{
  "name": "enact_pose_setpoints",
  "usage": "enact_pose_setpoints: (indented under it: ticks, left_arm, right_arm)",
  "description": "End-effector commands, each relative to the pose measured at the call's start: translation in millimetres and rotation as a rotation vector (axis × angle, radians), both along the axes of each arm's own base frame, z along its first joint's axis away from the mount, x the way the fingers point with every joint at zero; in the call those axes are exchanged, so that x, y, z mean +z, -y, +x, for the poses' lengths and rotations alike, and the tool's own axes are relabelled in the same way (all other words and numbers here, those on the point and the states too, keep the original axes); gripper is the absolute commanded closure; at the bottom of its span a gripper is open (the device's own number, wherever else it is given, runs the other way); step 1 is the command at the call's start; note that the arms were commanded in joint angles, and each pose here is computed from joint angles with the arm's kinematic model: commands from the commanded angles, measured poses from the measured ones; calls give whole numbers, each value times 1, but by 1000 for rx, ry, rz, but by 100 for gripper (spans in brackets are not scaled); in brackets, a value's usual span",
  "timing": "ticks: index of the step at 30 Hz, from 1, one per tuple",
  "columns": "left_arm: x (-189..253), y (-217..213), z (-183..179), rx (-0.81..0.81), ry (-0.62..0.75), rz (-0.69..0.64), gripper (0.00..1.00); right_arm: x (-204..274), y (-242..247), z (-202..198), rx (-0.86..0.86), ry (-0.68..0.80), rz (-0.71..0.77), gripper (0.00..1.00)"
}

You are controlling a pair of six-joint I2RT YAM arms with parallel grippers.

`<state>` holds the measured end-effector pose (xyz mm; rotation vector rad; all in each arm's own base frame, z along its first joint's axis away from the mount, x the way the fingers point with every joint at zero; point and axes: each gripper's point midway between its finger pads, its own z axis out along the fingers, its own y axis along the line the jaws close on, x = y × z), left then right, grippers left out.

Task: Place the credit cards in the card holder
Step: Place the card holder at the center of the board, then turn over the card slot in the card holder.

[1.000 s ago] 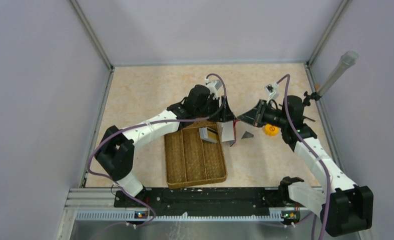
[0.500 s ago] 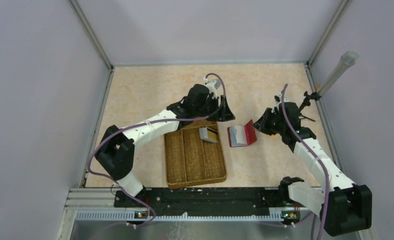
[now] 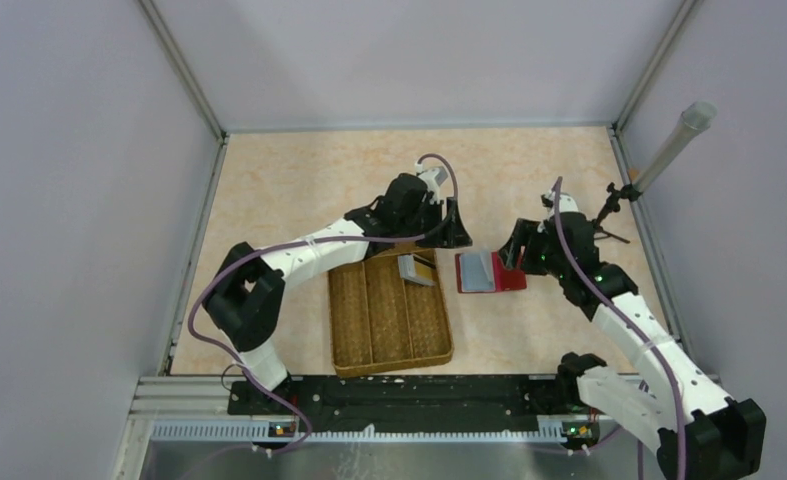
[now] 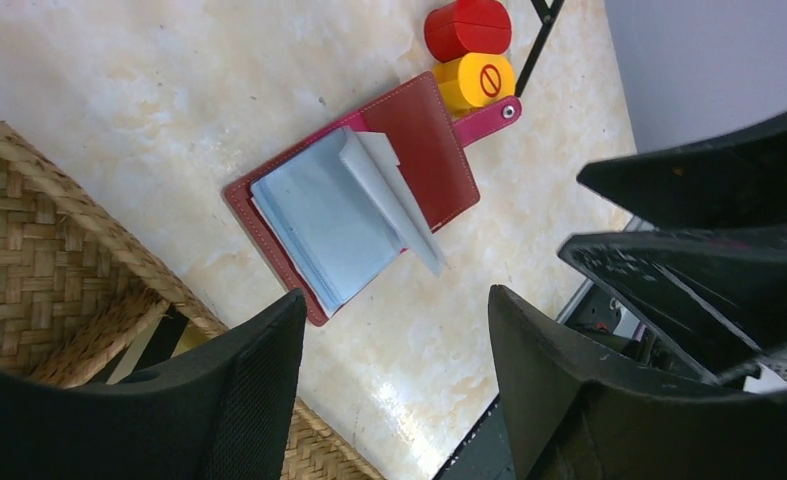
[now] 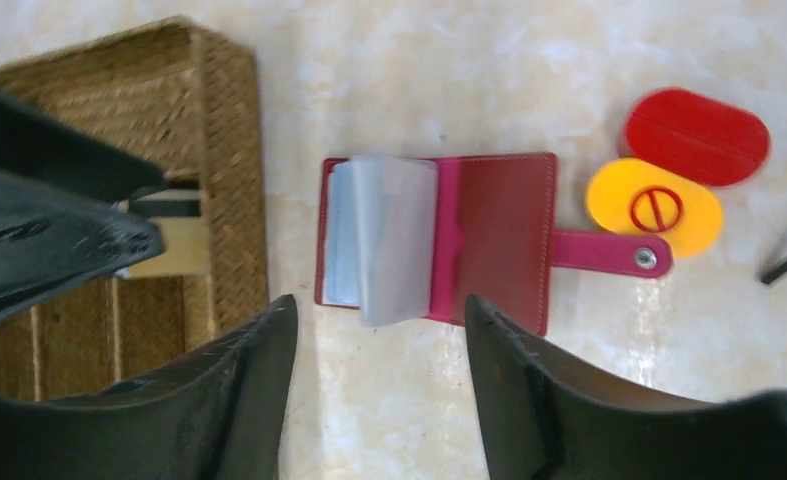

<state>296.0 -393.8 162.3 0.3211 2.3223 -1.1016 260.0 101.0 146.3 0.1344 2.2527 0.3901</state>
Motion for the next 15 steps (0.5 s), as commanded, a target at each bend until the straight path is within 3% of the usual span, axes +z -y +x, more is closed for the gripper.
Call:
enact_pose_setpoints:
  ticks: [1, 2, 5, 15]
  left_arm:
    - [36, -8, 8, 63, 104, -57, 32]
    - [37, -12, 9, 83, 112, -54, 31]
    - [38, -24, 12, 130, 115, -56, 31]
    - [38, -52, 13, 187, 104, -53, 31]
  right_arm:
    - [33, -34, 9, 149, 113, 51, 50]
    - [28, -43, 9, 179, 88, 74, 56]
    - [15, -62, 10, 246, 30, 111, 61]
    - [-25, -113, 5, 422, -109, 70, 59]
